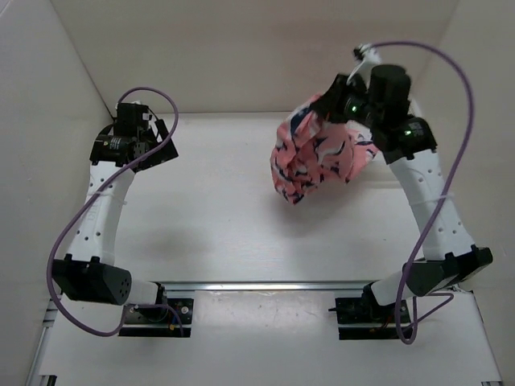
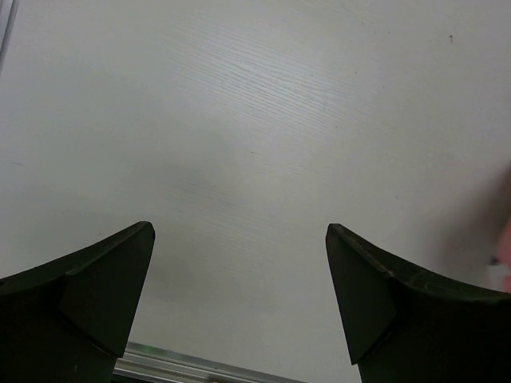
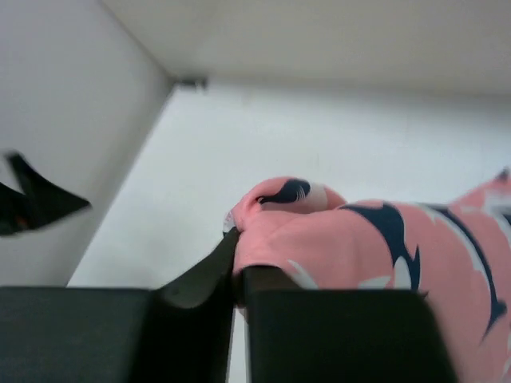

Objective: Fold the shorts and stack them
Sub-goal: Move the shorts to the center of the board, then flatten the shorts out

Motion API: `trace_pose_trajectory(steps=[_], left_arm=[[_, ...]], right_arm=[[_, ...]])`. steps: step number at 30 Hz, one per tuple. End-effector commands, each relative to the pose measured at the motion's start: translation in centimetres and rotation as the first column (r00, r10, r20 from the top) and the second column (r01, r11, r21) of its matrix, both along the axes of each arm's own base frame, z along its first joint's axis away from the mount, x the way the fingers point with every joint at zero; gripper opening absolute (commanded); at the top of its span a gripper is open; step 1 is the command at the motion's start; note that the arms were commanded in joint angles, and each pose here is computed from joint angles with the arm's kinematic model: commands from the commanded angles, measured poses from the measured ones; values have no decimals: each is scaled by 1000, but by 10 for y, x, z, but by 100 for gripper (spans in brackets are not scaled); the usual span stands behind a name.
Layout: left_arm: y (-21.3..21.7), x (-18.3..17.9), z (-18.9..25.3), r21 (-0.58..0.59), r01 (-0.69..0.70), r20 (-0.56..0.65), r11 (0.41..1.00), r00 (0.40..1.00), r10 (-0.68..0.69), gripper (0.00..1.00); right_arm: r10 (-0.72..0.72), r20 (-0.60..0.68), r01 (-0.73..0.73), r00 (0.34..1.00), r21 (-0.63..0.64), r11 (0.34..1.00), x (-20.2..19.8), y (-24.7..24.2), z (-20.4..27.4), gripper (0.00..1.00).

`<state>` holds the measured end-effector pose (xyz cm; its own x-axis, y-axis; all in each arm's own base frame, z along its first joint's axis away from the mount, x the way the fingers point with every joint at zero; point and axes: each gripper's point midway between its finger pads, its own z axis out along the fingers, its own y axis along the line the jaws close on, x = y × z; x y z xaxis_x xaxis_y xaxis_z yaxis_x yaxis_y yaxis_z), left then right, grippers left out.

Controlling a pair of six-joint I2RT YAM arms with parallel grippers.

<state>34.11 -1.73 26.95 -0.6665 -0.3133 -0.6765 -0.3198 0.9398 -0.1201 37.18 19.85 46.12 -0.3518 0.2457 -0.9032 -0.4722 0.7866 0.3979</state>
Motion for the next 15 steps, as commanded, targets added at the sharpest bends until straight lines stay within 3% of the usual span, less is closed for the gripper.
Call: trace_pose_trajectory(steps=[1, 2, 3, 4, 6, 7, 11, 13, 15], left_arm=[[-11, -8, 24, -66, 46, 66, 997, 997, -42, 100], [-21, -6, 25, -90, 82, 75, 993, 994, -75, 100], [-29, -9, 19, -89, 114, 59, 989, 992, -109, 100], [-36, -8, 14, -96, 134, 54, 986, 990, -129, 100], [-60, -9, 2, -147, 220, 23, 964, 976, -219, 100], [-79, -7, -6, -182, 269, 22, 946, 963, -269, 100], [-159, -22, -32, -324, 456, 18, 829, 879, -476, 99], [-195, -34, -55, -347, 512, -35, 786, 830, -556, 99], [-211, -35, -72, -363, 505, -61, 783, 826, -561, 100]], right_arm=[[-36, -195, 18, 980, -92, 996, -10, -11, -83, 21], [-98, -231, 70, 968, -128, 989, -9, -24, -103, 67], [-221, -302, 174, 927, -173, 969, -8, -52, -137, 84], [-385, -339, 310, 858, -255, 916, -4, -87, -163, 86], [-515, -415, 433, 750, -281, 857, -8, -129, -186, 86], [-503, -460, 411, 732, -291, 864, -14, -130, -203, 81], [-412, -476, 312, 777, -276, 909, -33, -101, -221, 65], [-326, -510, 235, 796, -236, 943, -42, -81, -230, 72], [-247, -547, 157, 800, -207, 966, -46, -61, -246, 93]])
